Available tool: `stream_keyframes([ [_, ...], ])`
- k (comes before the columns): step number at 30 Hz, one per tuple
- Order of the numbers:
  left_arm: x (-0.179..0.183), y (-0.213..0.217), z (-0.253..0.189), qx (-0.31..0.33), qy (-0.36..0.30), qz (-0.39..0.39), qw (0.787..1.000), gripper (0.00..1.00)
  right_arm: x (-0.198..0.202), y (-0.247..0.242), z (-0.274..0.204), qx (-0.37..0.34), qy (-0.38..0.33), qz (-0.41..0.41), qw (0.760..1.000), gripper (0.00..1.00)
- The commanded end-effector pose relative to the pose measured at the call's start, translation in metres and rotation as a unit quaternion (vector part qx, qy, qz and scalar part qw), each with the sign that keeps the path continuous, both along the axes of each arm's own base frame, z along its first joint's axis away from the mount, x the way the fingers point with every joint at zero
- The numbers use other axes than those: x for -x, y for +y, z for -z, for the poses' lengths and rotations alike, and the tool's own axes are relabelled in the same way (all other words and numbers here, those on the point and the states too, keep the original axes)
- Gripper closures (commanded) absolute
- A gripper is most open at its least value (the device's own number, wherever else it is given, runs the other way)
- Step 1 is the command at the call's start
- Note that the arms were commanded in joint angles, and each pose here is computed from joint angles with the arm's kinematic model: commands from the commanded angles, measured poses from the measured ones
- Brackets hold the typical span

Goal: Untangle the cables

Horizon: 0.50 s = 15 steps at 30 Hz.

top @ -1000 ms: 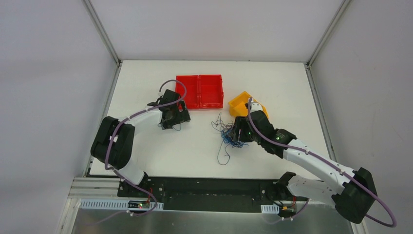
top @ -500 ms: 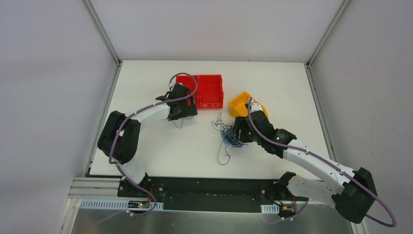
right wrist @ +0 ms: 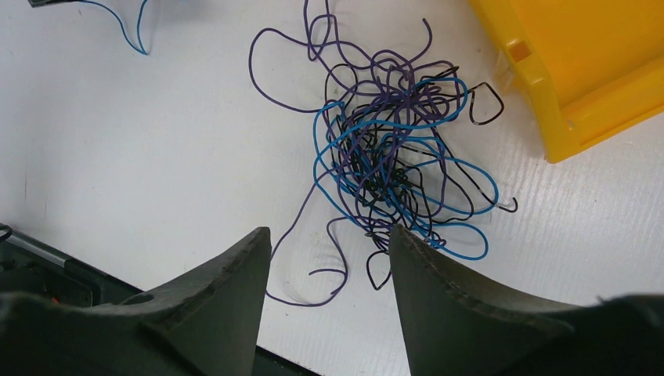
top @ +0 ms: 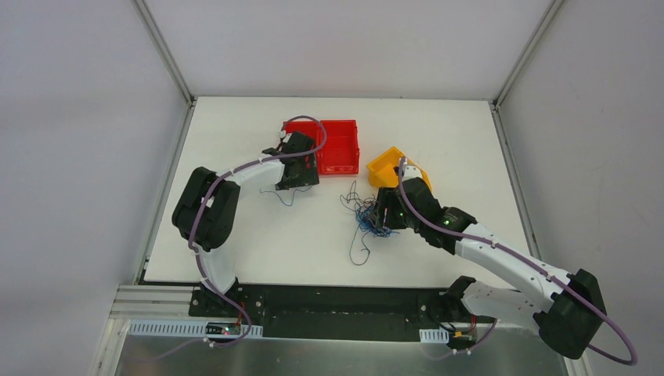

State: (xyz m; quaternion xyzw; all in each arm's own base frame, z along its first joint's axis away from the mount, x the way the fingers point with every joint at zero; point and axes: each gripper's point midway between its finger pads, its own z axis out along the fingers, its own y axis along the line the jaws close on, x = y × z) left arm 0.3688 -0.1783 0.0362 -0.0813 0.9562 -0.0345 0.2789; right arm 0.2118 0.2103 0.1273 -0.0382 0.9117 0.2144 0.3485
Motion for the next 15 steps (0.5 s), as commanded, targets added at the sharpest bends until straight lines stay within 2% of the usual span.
stream_keyframes([
  [1, -0.004, 0.012, -0.019, -0.053, -0.011, -0.003, 0.999, 0.26, -0.002, -0.001, -0.012, -0.005, -0.011, -0.002, 1.0, 0.4],
  [4, -0.003, 0.02, -0.03, -0.076, -0.021, -0.001, 0.997, 0.54, -0.002, 0.0, -0.012, -0.004, -0.01, -0.002, 1.0, 0.4],
  [6, -0.002, 0.021, -0.037, -0.078, -0.027, 0.004, 0.997, 0.79, -0.002, 0.0, -0.011, -0.004, -0.01, -0.003, 1.0, 0.4],
  [7, -0.002, 0.02, -0.04, -0.076, -0.028, 0.007, 0.997, 0.96, -0.002, 0.0, -0.011, -0.004, -0.01, -0.003, 1.0, 0.4],
  [8, -0.001, 0.019, -0.042, -0.073, -0.027, 0.011, 0.997, 1.0, -0.003, 0.001, -0.011, -0.005, -0.009, -0.003, 1.0, 0.4],
  [15, 0.021, -0.002, -0.074, -0.003, -0.015, 0.049, 0.999, 1.0, -0.003, 0.001, -0.012, -0.005, -0.011, -0.003, 1.0, 0.4],
])
